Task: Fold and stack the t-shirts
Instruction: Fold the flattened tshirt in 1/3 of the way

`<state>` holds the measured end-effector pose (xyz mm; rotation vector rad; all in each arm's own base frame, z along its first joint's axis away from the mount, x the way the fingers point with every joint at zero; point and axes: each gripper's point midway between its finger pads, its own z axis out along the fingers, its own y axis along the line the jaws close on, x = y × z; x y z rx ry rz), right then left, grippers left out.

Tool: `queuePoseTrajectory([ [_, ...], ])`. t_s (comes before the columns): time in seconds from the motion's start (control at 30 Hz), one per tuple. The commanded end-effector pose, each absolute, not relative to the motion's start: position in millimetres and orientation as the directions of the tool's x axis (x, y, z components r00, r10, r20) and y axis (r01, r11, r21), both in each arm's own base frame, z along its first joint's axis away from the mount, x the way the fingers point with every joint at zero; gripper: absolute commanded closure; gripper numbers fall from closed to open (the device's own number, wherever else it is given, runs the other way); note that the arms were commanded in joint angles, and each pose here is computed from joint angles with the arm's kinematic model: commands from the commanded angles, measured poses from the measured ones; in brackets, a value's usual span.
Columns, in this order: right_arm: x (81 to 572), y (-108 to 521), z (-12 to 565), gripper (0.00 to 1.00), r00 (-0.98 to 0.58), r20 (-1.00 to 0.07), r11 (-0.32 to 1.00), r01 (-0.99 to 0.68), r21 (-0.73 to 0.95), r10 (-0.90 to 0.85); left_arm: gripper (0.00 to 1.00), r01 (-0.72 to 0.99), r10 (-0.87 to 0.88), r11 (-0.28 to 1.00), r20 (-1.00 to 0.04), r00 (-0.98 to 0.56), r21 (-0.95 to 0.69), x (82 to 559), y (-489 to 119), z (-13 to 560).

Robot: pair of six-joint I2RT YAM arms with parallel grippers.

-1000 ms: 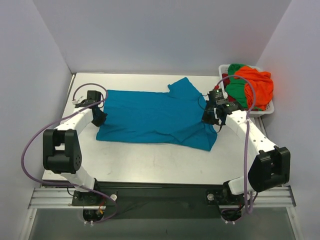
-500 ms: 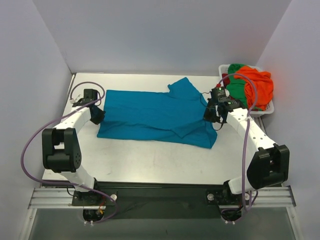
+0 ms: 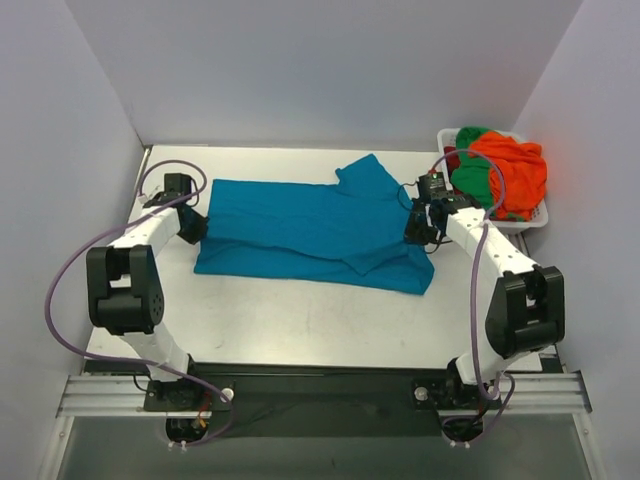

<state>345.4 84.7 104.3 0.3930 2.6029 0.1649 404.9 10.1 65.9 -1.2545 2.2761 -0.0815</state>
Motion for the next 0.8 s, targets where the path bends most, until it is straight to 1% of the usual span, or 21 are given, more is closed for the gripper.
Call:
queuePoseTrajectory([
  [0.0, 362.1, 86.7, 113.5, 1.0, -0.828, -0.479, 0.955, 0.224, 0.193, 0.291, 1.0, -0.739, -0.796, 0.575, -0.451, -0.405, -0.35, 429.4, 10.7, 80.3],
  [0.33, 383.2, 88.1, 114.0, 1.0, -0.826, -0.479, 0.953, 0.226, 0.201, 0.297, 1.0, -0.741, -0.795, 0.578, -0.441, -0.416, -0.343, 431.6, 9.0, 72.5],
  [0.77, 395.4, 89.4, 102.0, 1.0, -0.84, -0.456, 0.954, 0.228, 0.194, 0.293, 1.0, -0.737, -0.804, 0.57, -0.432, -0.408, -0.364, 433.5, 9.4, 70.7],
])
